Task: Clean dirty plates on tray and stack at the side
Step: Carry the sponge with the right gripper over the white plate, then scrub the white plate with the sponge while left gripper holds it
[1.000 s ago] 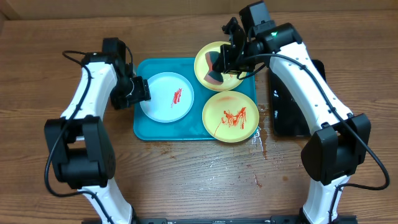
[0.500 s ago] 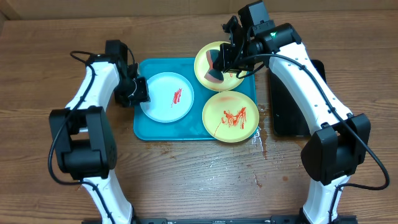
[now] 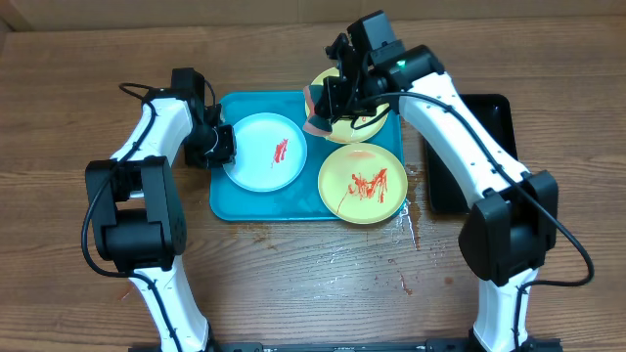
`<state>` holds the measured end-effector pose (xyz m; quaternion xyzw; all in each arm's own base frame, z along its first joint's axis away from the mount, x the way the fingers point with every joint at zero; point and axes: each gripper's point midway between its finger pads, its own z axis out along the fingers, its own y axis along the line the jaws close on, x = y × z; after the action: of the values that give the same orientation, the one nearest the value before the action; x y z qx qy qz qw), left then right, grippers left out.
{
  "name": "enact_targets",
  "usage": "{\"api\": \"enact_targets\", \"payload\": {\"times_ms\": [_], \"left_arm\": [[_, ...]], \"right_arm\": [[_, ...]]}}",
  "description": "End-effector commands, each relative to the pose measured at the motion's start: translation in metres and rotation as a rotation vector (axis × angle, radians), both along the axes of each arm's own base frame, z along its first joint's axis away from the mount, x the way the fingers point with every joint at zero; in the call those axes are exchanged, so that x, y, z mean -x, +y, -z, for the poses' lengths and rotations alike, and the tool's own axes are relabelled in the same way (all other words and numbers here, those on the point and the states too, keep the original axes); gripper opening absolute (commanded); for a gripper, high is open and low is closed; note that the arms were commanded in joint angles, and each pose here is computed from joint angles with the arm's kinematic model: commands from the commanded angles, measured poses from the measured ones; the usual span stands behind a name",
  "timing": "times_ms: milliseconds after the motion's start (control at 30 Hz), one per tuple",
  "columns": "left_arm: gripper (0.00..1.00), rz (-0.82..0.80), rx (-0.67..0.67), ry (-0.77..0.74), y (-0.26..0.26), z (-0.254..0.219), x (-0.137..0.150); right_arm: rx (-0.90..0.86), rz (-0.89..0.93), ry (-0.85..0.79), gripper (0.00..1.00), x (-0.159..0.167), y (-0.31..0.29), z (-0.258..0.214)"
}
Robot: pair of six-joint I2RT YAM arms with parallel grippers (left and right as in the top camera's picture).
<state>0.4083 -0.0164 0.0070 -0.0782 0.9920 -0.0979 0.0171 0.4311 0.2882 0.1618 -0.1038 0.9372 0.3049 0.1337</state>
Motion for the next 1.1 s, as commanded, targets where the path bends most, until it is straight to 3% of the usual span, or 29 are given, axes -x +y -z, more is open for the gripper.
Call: {"api": "enact_targets", "payload": {"times_ms": [0,133,433,733,1067], "left_arm": [[0.18,0.016,0.007,-0.020,0.001,0.001,-0.007],[0.04,0.016,0.008,-0.022,0.000,0.001,-0.007],[0.04,-0.016,0.031,0.039,-0.004,0.000,0.006],[0.04,-0.096,0.047,0.125,-0.007,-0.001,0.022],[0.04,-0.113,0.047,0.130,-0.011,-0.001,0.022]], "right_arm": [[-0.012,0.014,-0.011,0.04,-0.005,0.003,-0.003],[0.010,0.045,-0.011,0.04,-0.008,0.000,0.000],[0.007,0.066,0.004,0.04,-0.008,0.013,0.008],[0.219,0.208,0.010,0.04,0.000,0.032,0.061],[0.309,0.160,0.040,0.04,0.015,0.057,0.123]]}}
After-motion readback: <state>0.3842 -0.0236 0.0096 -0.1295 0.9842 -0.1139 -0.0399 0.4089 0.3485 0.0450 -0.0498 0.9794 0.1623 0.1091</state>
